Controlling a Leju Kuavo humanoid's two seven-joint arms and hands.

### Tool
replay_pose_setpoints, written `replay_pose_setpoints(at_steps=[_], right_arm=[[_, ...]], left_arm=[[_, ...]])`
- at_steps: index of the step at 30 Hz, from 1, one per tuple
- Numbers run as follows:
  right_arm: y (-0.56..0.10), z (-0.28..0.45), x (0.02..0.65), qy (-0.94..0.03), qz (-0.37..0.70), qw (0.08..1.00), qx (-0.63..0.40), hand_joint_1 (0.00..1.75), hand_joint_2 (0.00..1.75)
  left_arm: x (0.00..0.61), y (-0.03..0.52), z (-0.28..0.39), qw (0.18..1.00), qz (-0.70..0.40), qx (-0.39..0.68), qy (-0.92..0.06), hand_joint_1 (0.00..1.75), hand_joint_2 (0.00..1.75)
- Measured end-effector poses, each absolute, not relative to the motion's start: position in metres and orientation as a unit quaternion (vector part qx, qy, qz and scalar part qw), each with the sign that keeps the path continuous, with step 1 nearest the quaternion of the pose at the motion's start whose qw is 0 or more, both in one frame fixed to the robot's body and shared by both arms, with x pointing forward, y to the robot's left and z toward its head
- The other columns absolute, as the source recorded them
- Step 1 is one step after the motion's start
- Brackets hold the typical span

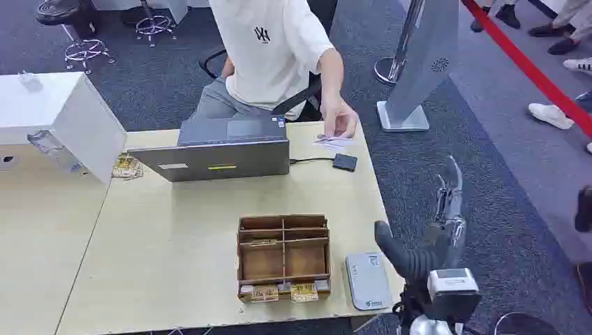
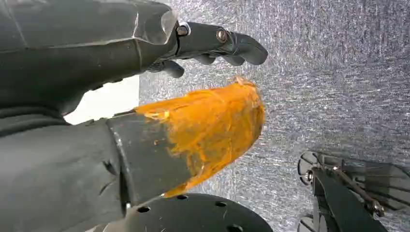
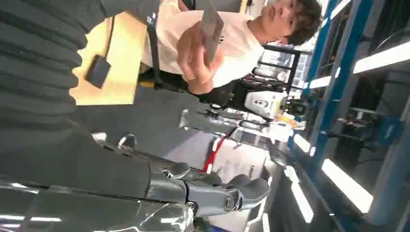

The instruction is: Pass the card to the sensor for recognition and then transmit it.

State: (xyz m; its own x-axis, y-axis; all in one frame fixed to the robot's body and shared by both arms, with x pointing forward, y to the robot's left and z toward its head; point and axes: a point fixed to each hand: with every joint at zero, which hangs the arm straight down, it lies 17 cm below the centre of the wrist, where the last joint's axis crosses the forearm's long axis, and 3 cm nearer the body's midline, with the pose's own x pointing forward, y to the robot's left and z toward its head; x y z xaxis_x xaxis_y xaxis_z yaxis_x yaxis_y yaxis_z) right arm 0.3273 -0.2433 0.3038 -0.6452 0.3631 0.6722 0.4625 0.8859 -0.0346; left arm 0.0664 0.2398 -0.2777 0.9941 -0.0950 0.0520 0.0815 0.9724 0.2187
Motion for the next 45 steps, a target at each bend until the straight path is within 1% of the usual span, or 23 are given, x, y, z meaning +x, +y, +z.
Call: replay_pose_setpoints(at_steps=[6, 10, 24, 25, 26, 27, 34, 45], right_arm=[[-0.207, 0.333, 0.327, -0.915, -0.005, 0.295, -0.276, 0.00, 1.75], [-0.190, 0.343, 0.338, -0.911, 0.036, 0.267, -0.313, 0.00, 1.75], [-0.151, 0.326, 0.422, -0.859, 0.200, 0.228, -0.414, 0.00, 1.75], [-0.149, 0.324, 0.427, -0.856, 0.209, 0.227, -0.416, 0.68, 1.75], [-0.147, 0.320, 0.431, -0.852, 0.217, 0.228, -0.418, 0.68, 1.75], [-0.145, 0.317, 0.434, -0.850, 0.223, 0.228, -0.419, 1.75, 1.75], [-0.138, 0.302, 0.445, -0.841, 0.249, 0.234, -0.419, 1.75, 1.75], [-0.140, 0.290, 0.445, -0.839, 0.250, 0.250, -0.415, 1.75, 1.75]], left_arm=[[0.067, 0.237, -0.278, 0.992, -0.063, 0.103, -0.031, 0.00, 0.00], [0.068, 0.236, -0.278, 0.991, -0.078, 0.101, -0.032, 0.00, 0.00], [0.070, 0.228, -0.277, 0.988, -0.126, 0.086, -0.032, 0.00, 0.00], [0.070, 0.228, -0.277, 0.987, -0.128, 0.086, -0.032, 0.00, 0.00], [0.070, 0.228, -0.277, 0.987, -0.131, 0.087, -0.032, 0.00, 0.00], [0.070, 0.228, -0.277, 0.987, -0.133, 0.087, -0.031, 0.00, 0.00], [0.070, 0.227, -0.277, 0.986, -0.136, 0.087, -0.029, 0.00, 0.00], [0.069, 0.226, -0.277, 0.986, -0.138, 0.087, -0.029, 0.00, 0.00]])
